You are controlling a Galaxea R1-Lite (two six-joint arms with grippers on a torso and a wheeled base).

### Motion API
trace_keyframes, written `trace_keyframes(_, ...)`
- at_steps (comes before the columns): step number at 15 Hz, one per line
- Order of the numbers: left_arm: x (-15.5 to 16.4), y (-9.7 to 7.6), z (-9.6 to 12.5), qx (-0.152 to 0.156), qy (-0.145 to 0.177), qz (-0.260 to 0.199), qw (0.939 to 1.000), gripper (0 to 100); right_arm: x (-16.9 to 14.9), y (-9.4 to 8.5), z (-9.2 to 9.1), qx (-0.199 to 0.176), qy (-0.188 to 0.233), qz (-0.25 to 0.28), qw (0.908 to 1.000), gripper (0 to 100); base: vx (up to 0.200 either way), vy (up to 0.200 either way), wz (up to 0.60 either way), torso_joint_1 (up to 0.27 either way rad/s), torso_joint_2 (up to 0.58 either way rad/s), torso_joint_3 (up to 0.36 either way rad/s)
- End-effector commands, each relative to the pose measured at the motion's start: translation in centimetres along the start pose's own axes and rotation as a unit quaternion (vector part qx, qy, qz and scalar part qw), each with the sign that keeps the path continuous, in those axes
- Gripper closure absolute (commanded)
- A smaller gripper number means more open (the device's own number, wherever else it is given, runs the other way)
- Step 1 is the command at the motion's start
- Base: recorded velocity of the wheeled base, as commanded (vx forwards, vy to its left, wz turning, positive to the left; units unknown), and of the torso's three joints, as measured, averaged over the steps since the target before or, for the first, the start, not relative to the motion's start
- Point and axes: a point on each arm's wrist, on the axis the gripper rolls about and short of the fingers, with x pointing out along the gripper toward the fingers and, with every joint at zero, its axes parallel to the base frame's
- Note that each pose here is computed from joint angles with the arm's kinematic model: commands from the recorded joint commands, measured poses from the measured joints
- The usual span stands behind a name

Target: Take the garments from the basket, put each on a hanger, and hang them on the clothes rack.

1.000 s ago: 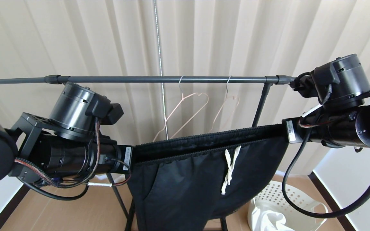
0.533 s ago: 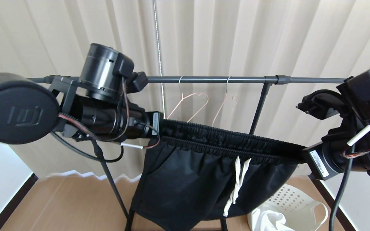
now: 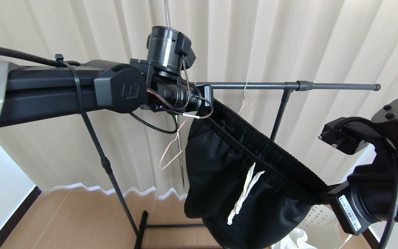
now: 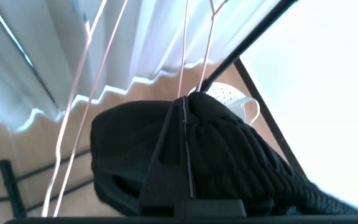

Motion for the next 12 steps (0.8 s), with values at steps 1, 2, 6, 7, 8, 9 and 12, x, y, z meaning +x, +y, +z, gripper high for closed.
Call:
trace_keyframes(1, 2.7, 0.0, -0.6, 0.0, 0.002, -0.001, 1.0, 100, -0.2, 3.7, 0.2, -0.01, 0.005, 0.059, 0.9982, 100, 0.0, 0.0, 0.0, 0.0, 0.0, 0.0)
trace_keyframes(2, 3.0, 0.1, -0.8, -0.001, 0.006, 0.0, 1.0, 100, -0.3, 4.5, 0.3, -0.003, 0.004, 0.068, 0.9977, 100, 0.0, 0.0, 0.0, 0.0, 0.0, 0.0)
trace_keyframes(6, 2.9, -0.1, -0.8, -0.003, 0.006, 0.0, 1.0, 100, -0.1, 8.3, 2.6, 0.081, -0.002, 0.1, 0.9917, 100, 0.0, 0.0, 0.0, 0.0, 0.0, 0.0)
trace_keyframes(7, 2.8, -0.1, -0.8, -0.003, 0.007, 0.0, 1.0, 100, 0.2, 8.7, 3.0, 0.102, -0.002, 0.098, 0.9899, 100, 0.0, 0.0, 0.0, 0.0, 0.0, 0.0)
trace_keyframes(8, 2.8, -0.1, -0.8, -0.003, 0.007, 0.0, 1.0, 100, 0.1, 8.8, 3.2, 0.111, -0.004, 0.1, 0.9888, 100, 0.0, 0.0, 0.0, 0.0, 0.0, 0.0)
trace_keyframes(9, 2.6, -0.1, -0.6, -0.003, 0.005, -0.001, 1.0, 100, 0.1, 8.7, 3.3, 0.122, -0.004, 0.099, 0.9876, 100, 0.0, 0.0, 0.0, 0.0, 0.0, 0.0)
trace_keyframes(12, 1.3, -0.2, -0.1, -0.002, 0.011, 0.003, 0.9999, 100, 0.6, 7.3, 3.6, 0.152, -0.013, 0.056, 0.9867, 100, 0.0, 0.0, 0.0, 0.0, 0.0, 0.0)
